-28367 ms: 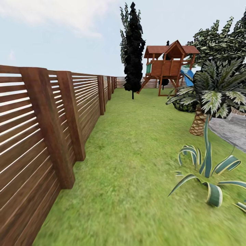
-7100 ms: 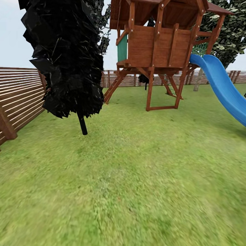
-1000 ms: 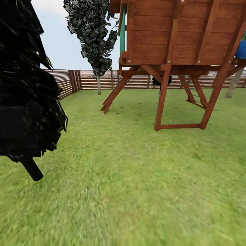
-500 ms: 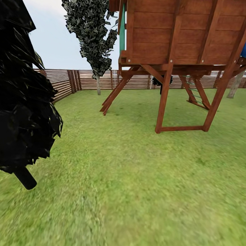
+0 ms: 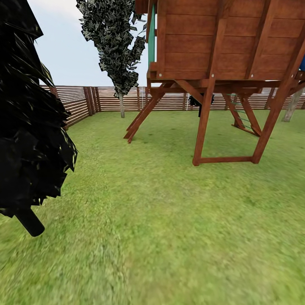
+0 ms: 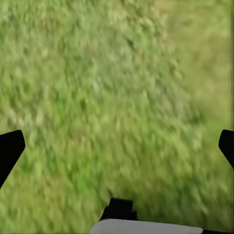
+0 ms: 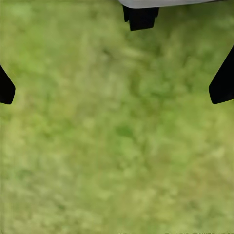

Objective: Take the three Easter eggs out of the wicker basket on the lawn in the garden, then place them on the lawn next to a single tree (choose any tree) so that all three eggs are next to the same tree and none are left in the basket.

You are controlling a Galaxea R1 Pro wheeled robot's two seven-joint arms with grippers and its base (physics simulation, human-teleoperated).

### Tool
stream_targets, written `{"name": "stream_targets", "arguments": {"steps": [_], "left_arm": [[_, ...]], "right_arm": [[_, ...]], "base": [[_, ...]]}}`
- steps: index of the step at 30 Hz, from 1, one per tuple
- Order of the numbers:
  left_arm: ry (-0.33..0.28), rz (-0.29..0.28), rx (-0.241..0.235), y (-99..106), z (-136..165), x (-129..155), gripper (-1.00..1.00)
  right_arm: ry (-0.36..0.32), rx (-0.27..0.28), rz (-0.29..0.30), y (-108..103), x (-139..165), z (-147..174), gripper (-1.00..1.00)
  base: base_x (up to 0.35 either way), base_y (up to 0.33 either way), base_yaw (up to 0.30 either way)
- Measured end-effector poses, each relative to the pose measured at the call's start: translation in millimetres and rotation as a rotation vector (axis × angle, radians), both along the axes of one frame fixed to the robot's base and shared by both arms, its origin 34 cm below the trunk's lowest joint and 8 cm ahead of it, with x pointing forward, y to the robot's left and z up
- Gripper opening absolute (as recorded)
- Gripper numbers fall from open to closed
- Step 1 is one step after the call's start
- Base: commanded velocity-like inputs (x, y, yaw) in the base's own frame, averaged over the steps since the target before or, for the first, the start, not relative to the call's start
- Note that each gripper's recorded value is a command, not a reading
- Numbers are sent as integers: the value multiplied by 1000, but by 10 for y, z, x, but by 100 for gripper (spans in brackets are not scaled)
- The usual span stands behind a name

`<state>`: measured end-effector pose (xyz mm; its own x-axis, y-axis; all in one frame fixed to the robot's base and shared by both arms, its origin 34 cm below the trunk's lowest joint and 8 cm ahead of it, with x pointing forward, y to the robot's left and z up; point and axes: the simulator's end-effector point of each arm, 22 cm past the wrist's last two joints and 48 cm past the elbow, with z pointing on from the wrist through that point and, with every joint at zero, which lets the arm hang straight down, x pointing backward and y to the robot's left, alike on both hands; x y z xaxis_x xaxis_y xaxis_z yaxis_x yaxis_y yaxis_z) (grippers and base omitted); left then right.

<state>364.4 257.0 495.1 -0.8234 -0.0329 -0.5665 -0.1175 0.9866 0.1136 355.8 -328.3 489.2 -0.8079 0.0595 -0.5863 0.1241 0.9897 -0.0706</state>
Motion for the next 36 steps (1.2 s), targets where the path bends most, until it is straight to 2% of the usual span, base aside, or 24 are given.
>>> {"name": "stream_targets", "arguments": {"steps": [12, 36], "left_arm": [[0, 4, -3, -9, 3, 5, 100], [0, 4, -8, -17, -15, -1, 100]], "right_arm": [[0, 0, 1, 2, -1, 1, 100], [-1, 0, 0, 1, -1, -13, 100]], "base": [[35, -14, 0], [310, -114, 0]]}}
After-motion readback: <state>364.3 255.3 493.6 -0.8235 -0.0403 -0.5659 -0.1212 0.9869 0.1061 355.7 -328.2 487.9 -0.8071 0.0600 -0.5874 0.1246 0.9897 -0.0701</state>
